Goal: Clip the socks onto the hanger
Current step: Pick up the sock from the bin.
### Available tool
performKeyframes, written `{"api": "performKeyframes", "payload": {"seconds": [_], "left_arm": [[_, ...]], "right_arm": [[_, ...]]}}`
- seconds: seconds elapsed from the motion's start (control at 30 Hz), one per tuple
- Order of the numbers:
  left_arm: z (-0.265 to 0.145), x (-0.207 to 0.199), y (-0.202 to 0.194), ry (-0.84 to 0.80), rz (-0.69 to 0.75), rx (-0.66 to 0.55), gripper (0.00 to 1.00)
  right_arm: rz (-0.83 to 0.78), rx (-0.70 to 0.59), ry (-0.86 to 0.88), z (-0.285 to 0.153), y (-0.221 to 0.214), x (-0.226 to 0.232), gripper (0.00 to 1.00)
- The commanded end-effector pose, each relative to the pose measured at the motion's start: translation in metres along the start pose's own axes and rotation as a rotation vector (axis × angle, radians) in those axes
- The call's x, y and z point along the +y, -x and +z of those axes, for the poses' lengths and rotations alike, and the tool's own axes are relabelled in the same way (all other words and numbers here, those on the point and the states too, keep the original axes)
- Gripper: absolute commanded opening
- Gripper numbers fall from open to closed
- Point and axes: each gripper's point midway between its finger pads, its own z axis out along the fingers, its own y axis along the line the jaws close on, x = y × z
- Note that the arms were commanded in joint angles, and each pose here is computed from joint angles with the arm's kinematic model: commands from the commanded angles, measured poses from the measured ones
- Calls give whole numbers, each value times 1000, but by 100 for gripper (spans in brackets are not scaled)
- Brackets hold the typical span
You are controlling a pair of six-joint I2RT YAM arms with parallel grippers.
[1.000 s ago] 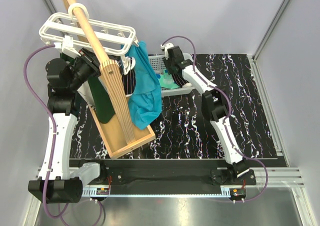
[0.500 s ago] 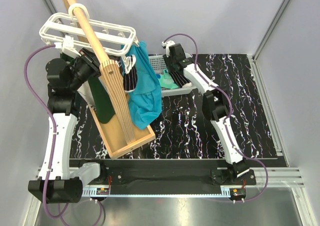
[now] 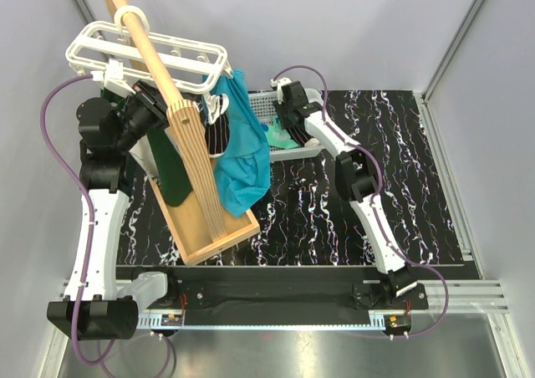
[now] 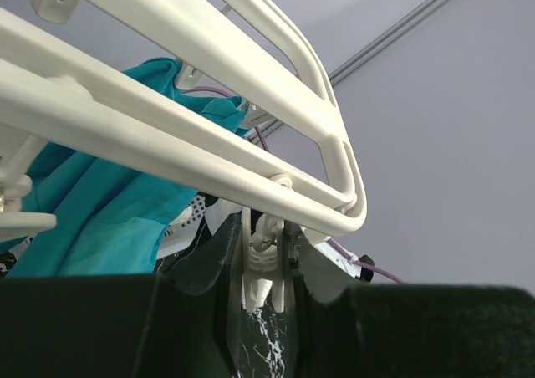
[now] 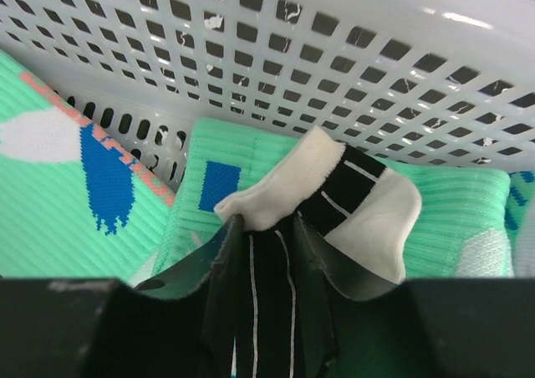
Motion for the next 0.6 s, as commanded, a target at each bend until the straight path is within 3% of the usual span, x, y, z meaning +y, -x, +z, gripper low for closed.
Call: {"api": "performKeyframes", "payload": {"seconds": [0.0, 0.13, 0.27, 0.57], "left_arm": [[-2, -5, -15, -42, -25, 66, 0], [-1, -3, -17, -45, -41, 68, 0], [0, -3, -15, -46, -52, 59, 0], [-1, -9, -12, -68, -59, 35, 0]], "right_arm": [[22, -49, 23, -6, 21, 0, 36], [33, -97, 23, -17, 40, -2, 13], [70, -141, 3, -41, 66, -8, 0], [226, -264, -5, -152, 118, -15, 0]]}}
